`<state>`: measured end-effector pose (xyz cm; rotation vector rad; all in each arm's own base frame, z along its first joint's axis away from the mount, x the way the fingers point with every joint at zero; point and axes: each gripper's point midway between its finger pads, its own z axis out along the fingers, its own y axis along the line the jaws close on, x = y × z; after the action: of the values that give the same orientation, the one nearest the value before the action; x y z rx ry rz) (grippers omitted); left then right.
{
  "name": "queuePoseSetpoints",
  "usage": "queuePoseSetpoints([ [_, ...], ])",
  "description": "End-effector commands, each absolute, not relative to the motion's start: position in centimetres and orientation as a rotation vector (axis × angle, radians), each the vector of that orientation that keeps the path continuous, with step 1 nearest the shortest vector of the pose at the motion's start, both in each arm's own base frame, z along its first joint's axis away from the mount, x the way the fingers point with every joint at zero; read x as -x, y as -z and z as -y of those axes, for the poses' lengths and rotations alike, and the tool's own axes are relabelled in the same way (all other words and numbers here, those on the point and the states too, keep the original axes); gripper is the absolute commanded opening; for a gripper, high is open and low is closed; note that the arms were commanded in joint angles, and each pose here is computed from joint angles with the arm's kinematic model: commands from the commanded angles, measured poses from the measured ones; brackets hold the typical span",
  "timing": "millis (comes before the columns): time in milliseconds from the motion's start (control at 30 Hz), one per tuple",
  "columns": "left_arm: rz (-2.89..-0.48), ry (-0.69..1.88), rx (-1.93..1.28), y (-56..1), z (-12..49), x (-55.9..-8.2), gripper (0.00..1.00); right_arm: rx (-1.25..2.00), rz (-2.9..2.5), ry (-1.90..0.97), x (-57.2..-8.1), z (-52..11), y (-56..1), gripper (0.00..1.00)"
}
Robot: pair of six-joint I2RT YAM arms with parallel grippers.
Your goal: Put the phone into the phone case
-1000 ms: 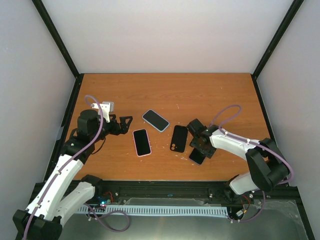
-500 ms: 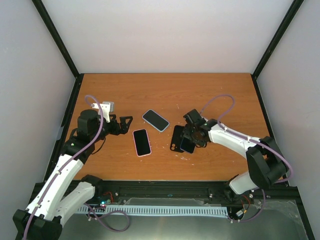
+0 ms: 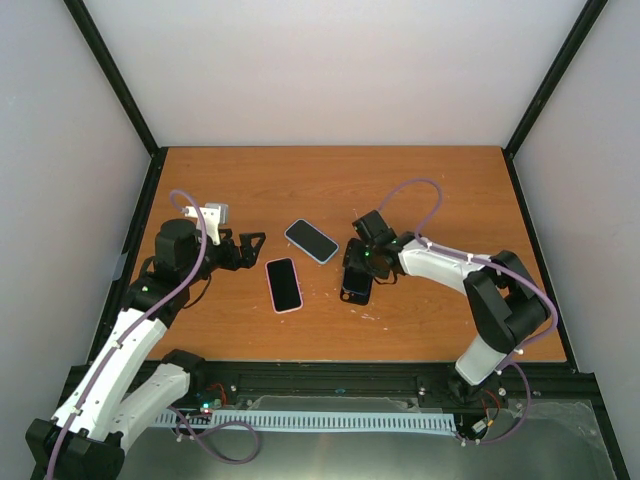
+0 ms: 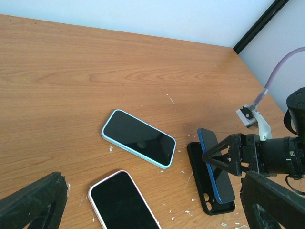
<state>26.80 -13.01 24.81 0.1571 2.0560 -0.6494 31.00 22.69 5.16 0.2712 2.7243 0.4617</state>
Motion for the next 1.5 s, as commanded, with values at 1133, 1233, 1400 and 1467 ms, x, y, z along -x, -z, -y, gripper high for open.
queuePoseSetpoints([
  [1133, -2.053, 0.737, -0.165, -25.2, 14.4, -27.4, 0.99, -0.353, -2.631, -0.36, -29.0, -21.2, -3.9, 0.81],
  [1233, -2.076, 0.759, -0.154, -24.8, 14.7, -27.6, 0.99, -0.357, -2.63, -0.367, -29.1, -21.4, -4.0, 0.83],
  [1400, -2.107, 0.789, -0.134, -24.3, 15.1, -27.9, 1.0, -0.367, -2.614, -0.379, -29.4, -21.4, -4.6, 0.86],
  [1467, -2.121, 0.801, -0.123, -24.0, 15.2, -28.0, 0.99, -0.365, -2.606, -0.386, -29.6, -21.3, -4.9, 0.87],
])
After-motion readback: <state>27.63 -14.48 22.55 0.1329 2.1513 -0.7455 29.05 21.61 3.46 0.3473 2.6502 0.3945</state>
